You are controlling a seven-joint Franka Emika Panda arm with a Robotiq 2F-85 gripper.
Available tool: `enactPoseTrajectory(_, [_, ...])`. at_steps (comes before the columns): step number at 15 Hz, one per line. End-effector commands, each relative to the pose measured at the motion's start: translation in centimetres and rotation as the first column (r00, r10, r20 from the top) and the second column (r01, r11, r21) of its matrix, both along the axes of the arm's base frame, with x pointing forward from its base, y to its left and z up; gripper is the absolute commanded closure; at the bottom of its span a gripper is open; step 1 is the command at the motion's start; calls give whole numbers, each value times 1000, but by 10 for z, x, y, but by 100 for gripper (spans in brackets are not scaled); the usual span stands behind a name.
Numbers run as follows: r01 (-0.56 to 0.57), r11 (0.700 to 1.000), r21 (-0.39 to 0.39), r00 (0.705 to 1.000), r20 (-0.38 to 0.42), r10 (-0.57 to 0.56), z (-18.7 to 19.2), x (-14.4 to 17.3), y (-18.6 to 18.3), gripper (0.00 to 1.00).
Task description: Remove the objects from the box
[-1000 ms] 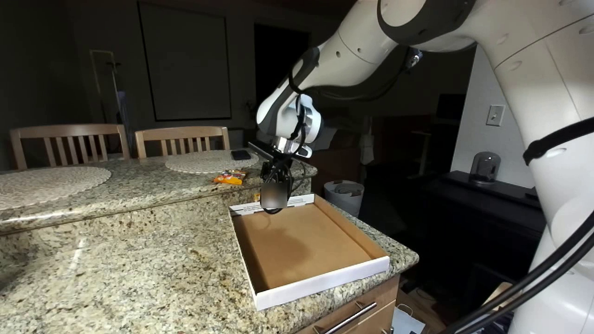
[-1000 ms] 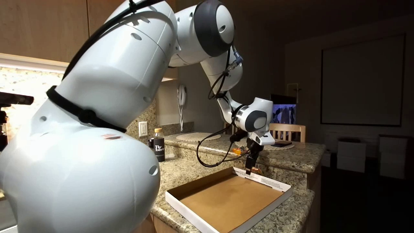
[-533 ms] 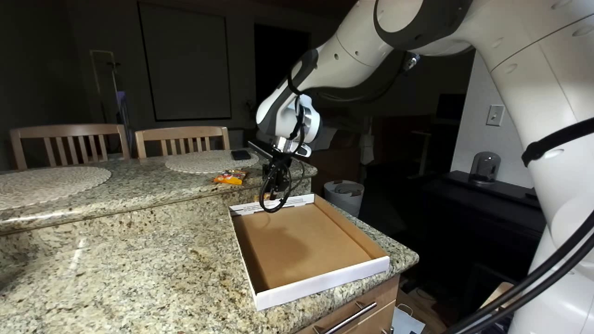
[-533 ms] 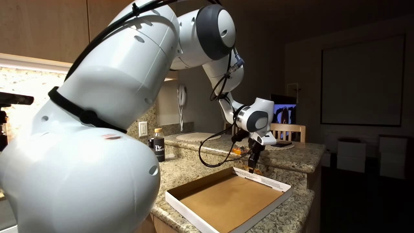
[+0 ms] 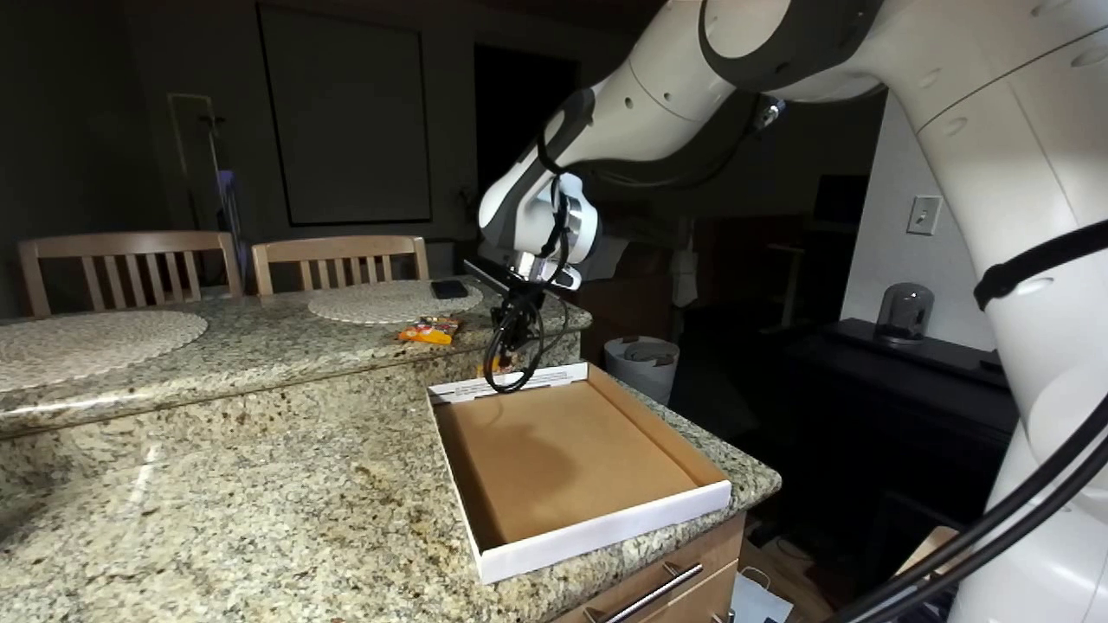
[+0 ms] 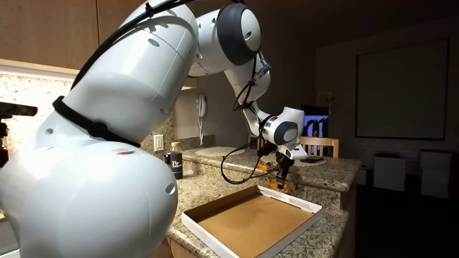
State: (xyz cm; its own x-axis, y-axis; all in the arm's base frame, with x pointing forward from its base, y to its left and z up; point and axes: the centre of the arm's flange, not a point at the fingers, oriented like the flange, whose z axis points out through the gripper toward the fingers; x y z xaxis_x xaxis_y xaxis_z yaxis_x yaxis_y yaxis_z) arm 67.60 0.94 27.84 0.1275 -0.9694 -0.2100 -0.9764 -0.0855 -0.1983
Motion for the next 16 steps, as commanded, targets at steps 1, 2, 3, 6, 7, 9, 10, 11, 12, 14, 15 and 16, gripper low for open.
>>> enactPoseTrajectory(1, [4, 1000, 10, 1000, 17, -4, 30, -26, 6, 100])
enactPoseTrajectory(2, [1, 1000, 6, 1000, 31, -2, 39, -31, 7, 100])
enactPoseTrajectory(3, [-5, 1000, 6, 999, 45, 5, 49, -37, 10, 100])
enactPoseTrajectory(6, [-27, 1000, 15, 995, 98, 26, 89, -52, 16, 100])
enactPoseTrajectory(7, [-27, 1000, 5, 992, 125, 26, 104, -52, 17, 100])
enactPoseTrajectory(9, [-27, 1000, -11, 985, 171, 29, 134, -49, 19, 100])
enactPoseTrajectory(10, [-39, 999, -21, 979, 198, 42, 151, -45, 20, 100])
enactPoseTrajectory(11, [-46, 998, -36, 974, 219, 53, 164, -42, 20, 100])
enactPoseTrajectory(12, [-55, 998, -45, 970, 233, 64, 175, -36, 20, 100])
enactPoseTrajectory(14, [-70, 996, -60, 966, 244, 83, 183, -23, 22, 100])
enactPoseTrajectory(15, [-75, 994, -80, 963, 252, 93, 180, -16, 26, 100])
enactPoseTrajectory(16, [-80, 992, -95, 961, 258, 102, 176, -10, 27, 100])
